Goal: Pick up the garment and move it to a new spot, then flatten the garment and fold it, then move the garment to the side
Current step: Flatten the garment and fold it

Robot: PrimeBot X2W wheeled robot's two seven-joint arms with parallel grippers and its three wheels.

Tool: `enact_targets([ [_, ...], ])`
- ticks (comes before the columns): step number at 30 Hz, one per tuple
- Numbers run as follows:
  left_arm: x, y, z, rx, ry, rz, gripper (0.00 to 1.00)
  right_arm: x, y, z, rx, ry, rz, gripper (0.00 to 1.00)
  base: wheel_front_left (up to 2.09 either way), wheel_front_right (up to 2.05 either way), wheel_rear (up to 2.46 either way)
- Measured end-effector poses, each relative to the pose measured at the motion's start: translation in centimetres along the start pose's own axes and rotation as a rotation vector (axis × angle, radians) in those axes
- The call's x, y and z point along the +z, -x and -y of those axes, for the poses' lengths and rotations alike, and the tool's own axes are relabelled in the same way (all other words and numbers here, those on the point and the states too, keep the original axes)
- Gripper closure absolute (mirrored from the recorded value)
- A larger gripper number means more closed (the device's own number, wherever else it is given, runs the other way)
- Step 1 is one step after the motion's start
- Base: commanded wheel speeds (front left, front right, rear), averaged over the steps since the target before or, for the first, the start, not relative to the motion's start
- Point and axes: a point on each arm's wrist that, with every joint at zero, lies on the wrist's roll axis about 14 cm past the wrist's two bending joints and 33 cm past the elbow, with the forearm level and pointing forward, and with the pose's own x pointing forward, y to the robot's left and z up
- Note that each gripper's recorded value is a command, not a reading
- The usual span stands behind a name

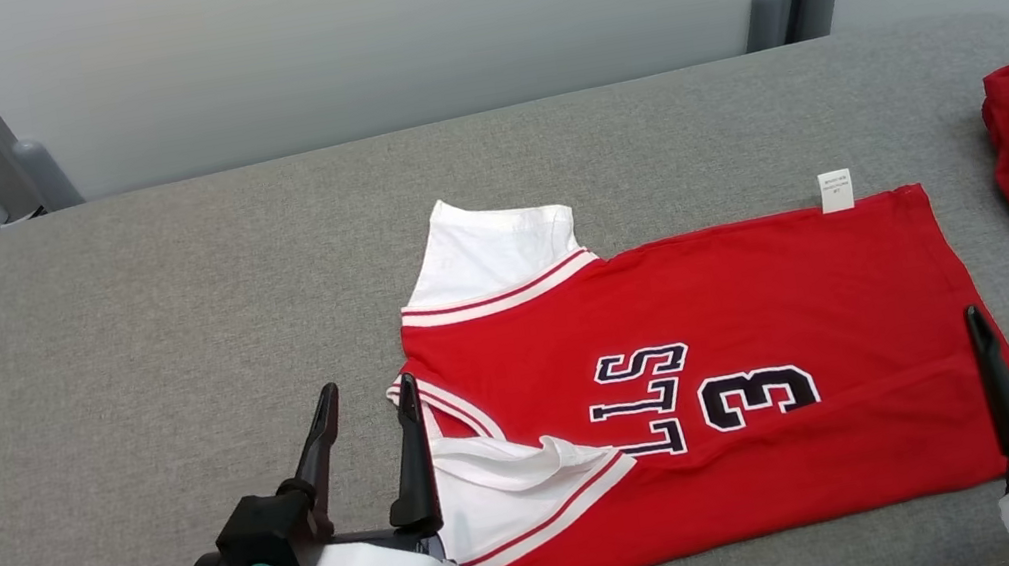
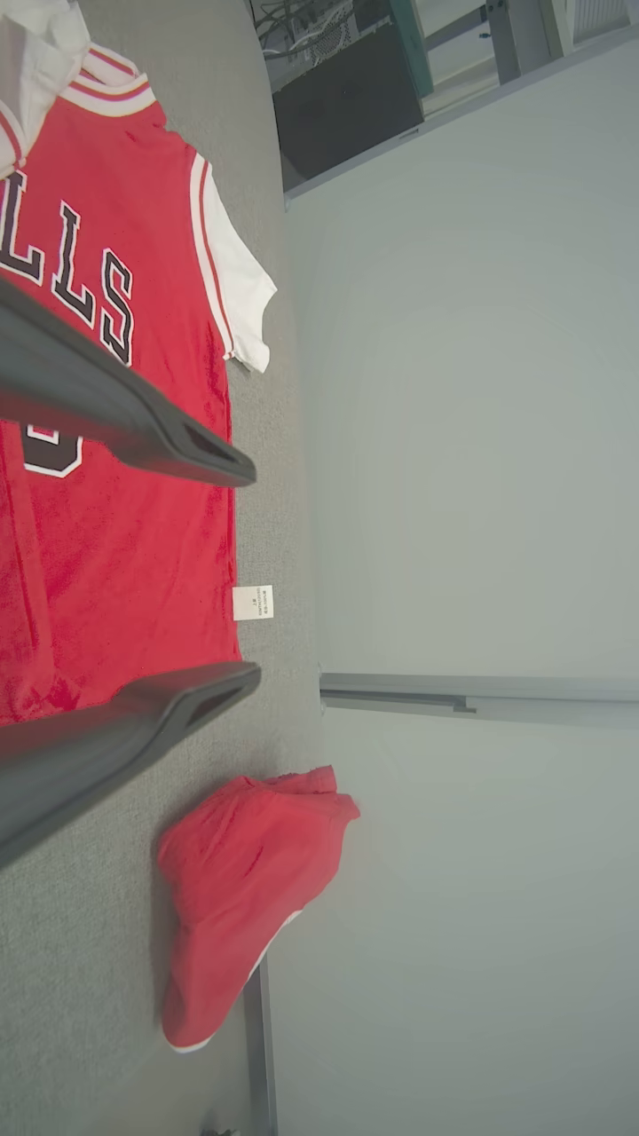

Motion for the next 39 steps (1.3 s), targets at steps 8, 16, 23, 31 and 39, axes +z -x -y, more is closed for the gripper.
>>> enact_targets([
  [8,-2.6,-0.9,0.9,-0.031,0.027,-0.07,0.0,-1.4,0.9,-0.8,0.01,-0.018,-0.038,0.0,0.0,0.0,0.0],
  [16,-3.4,-6.6,1.6,-0.073,-0.018,-0.114,0.0,-2.7,0.1,-0.5,-0.005,-0.02,-0.077,0.0,0.0,0.0,0.0],
  [23,-6.6,-11.8,2.3,-0.112,-0.027,-0.273,0.0,-4.3,-1.7,-0.5,-0.003,-0.017,-0.118,0.0,0.0,0.0,0.0],
  [31,-10.0,-17.3,2.4,-0.146,-0.08,-0.425,0.0,-6.4,-3.2,0.2,-0.017,-0.008,-0.171,0.0,0.0,0.0,0.0],
  [39,-12.8,-20.7,1.3,-0.145,-0.124,-0.522,0.0,-7.8,-4.4,0.9,-0.021,0.015,-0.204,0.0,0.0,0.0,0.0],
])
